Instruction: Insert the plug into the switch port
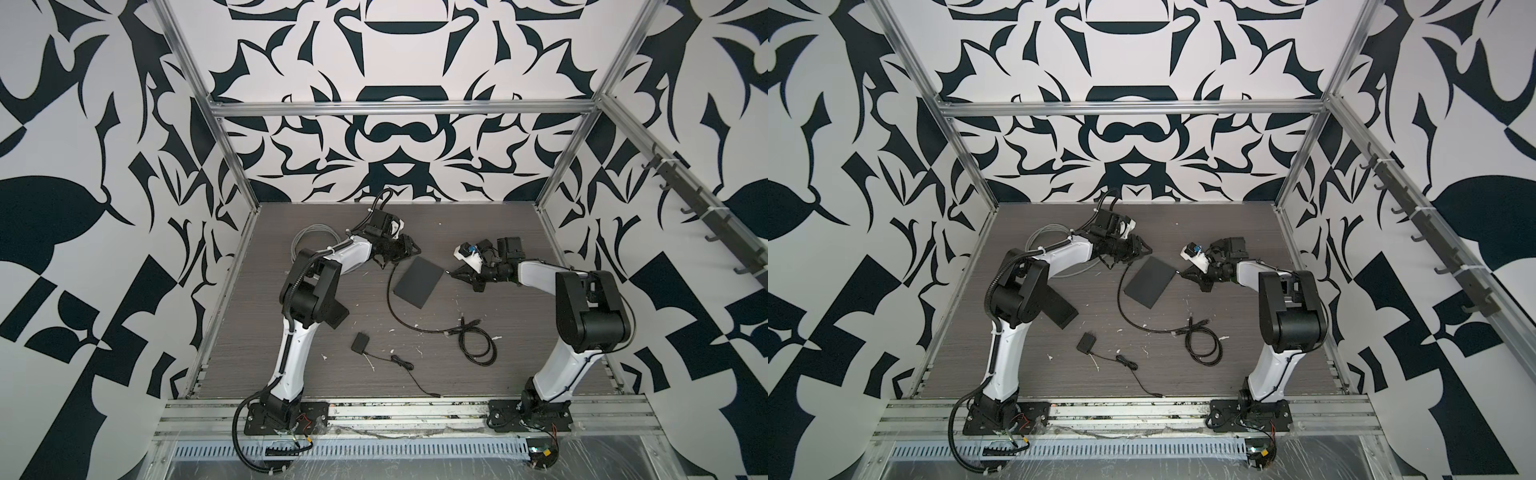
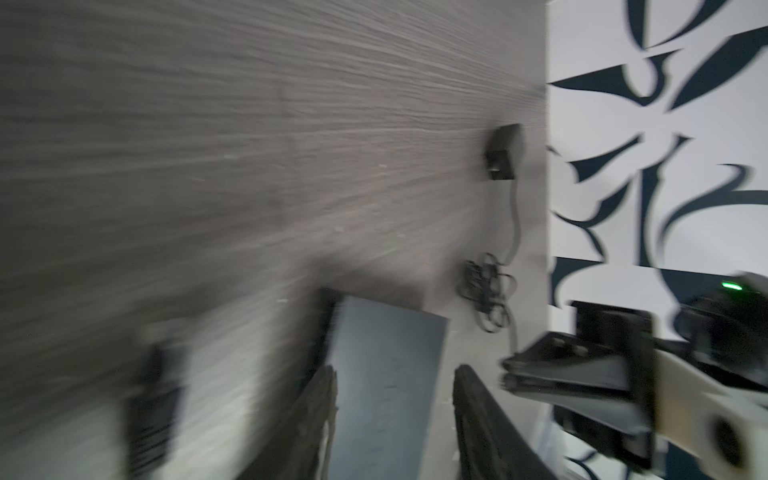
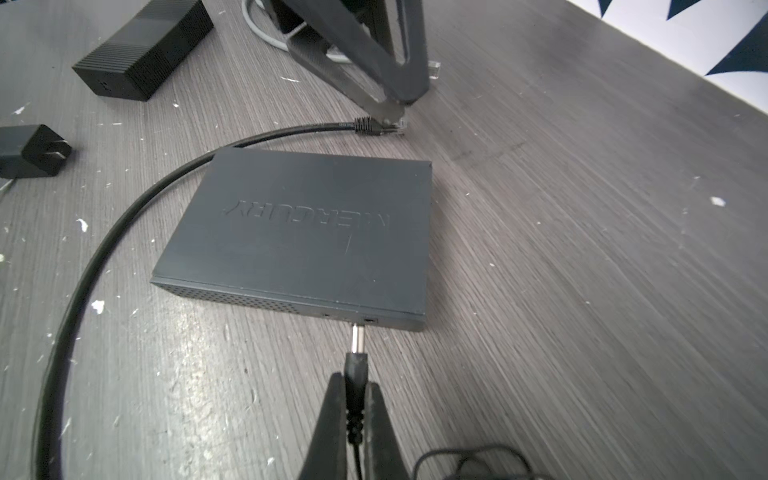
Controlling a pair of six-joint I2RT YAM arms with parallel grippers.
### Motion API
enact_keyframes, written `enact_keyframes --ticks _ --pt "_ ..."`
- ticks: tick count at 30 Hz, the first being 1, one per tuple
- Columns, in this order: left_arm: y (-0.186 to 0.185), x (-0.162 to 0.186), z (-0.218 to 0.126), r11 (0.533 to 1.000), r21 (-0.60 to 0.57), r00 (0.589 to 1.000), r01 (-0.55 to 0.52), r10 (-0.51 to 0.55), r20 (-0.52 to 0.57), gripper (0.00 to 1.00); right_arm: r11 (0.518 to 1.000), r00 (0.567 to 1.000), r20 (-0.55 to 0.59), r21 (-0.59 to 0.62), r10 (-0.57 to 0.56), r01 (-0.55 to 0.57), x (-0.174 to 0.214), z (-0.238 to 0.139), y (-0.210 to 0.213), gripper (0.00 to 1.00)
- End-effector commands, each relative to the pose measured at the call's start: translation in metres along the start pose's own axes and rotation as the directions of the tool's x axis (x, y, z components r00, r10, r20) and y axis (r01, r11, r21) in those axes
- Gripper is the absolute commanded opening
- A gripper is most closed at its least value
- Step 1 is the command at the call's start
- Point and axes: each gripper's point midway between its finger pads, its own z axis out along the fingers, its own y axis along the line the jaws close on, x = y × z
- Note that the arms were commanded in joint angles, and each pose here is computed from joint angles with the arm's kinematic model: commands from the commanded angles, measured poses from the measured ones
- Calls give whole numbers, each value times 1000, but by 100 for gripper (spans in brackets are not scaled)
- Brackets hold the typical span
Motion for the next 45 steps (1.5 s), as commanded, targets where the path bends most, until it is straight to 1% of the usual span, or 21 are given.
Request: enact_keyframes --ticks 1,3,6,8,11,17,23,29,31,34,40,45 --pt "17 13 -9 987 -137 996 -79 74 -40 51 1000 1000 -13 15 -5 5 -7 -4 2 0" --pt "19 15 -8 985 -143 995 -91 85 -45 51 1000 999 -35 22 -2 3 -7 -1 0 0" --pt "18 16 -5 985 -137 993 -107 101 -53 52 998 996 -87 46 -34 38 -9 5 2 0" --pt "16 15 -4 983 -134 992 -122 116 -55 52 997 991 -124 67 -39 48 -13 4 2 0" --pt "12 15 -2 979 -135 987 -153 146 -66 53 996 986 -165 79 -17 31 -13 -4 4 0" --pt "5 20 8 971 -125 977 -203 192 -93 54 994 974 -228 107 -5 30 3 -11 15 0" --pt "14 25 19 963 -155 972 -220 203 -120 55 989 971 -235 128 -46 78 6 3 10 0" --pt "18 24 22 961 -165 971 -222 203 -125 55 986 955 -288 125 -68 108 12 17 11 0" --pt "20 26 24 961 -166 971 -222 201 -132 55 987 954 -293 127 -62 103 12 20 9 0" --pt "19 26 26 961 -161 970 -224 203 -137 55 987 940 -338 125 -54 101 17 27 6 0" --pt "18 27 26 963 -149 968 -225 204 -143 55 984 948 -316 157 -27 81 14 33 -3 0" --pt "19 28 26 963 -147 967 -227 206 -148 55 983 961 -274 166 -34 82 10 39 -6 0"
